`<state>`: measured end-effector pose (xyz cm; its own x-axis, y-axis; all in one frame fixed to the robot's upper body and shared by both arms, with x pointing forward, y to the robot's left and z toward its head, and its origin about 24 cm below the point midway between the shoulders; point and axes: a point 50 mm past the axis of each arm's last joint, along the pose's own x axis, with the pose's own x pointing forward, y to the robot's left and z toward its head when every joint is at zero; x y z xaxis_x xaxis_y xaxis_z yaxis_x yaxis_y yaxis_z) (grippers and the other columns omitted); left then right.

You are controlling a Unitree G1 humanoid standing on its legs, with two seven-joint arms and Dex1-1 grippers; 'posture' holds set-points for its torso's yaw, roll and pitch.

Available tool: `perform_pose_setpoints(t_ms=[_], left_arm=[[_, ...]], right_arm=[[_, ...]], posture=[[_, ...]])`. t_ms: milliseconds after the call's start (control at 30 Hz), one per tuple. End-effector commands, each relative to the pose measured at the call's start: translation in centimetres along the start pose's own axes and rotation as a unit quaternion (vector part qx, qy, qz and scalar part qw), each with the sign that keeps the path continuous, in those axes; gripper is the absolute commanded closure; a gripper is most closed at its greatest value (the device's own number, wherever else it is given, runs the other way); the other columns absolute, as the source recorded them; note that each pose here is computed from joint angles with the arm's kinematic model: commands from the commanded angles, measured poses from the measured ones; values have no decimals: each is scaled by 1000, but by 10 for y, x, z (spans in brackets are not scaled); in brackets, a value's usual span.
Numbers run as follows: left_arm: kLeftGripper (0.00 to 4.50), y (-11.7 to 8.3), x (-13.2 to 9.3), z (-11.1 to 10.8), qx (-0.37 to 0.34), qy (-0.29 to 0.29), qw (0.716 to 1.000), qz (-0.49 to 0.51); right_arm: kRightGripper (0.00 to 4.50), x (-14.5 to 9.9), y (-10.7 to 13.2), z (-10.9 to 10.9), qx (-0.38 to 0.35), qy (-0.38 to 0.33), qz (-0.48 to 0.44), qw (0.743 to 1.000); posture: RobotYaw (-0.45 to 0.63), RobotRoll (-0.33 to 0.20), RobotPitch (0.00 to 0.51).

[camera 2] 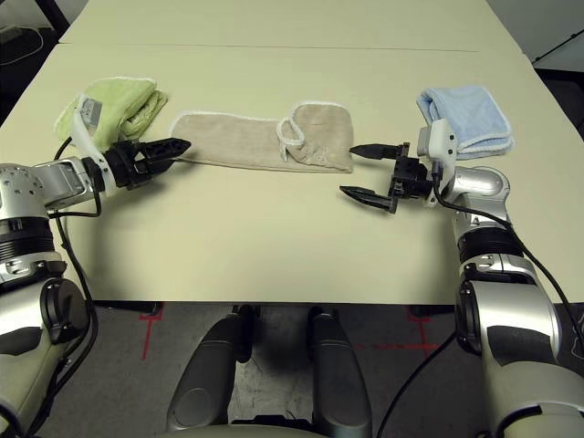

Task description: Fold the towel and set it aside.

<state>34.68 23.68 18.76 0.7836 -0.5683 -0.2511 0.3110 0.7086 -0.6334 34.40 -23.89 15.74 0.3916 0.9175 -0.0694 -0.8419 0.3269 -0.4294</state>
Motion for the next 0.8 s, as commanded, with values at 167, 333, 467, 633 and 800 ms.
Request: perform_pose_setpoints(t_ms=[167, 333, 467, 633, 800], left_arm=[[2864, 13, 5, -10, -14, 16, 999, 37], [4459, 13, 5, -8, -16, 6, 999, 39], [4459, 15, 5, -5, -17, -10, 999, 45], [4459, 12, 2, 1, -8, -20, 999, 42], [4459, -6, -4, 8, 28, -17, 999, 13]], right_arm=[[0, -6, 2, -3, -1, 13, 3, 1000], [0, -5, 2, -3, -1, 14, 4, 1000], [0, -5, 2, -3, 0, 14, 5, 1000], [0, -4, 2, -3, 0, 14, 4, 1000], [0, -5, 1, -2, 1, 13, -2, 1000]], posture=[[36, 0, 221], [39, 0, 218], [40, 0, 217], [40, 0, 214], [44, 0, 212]])
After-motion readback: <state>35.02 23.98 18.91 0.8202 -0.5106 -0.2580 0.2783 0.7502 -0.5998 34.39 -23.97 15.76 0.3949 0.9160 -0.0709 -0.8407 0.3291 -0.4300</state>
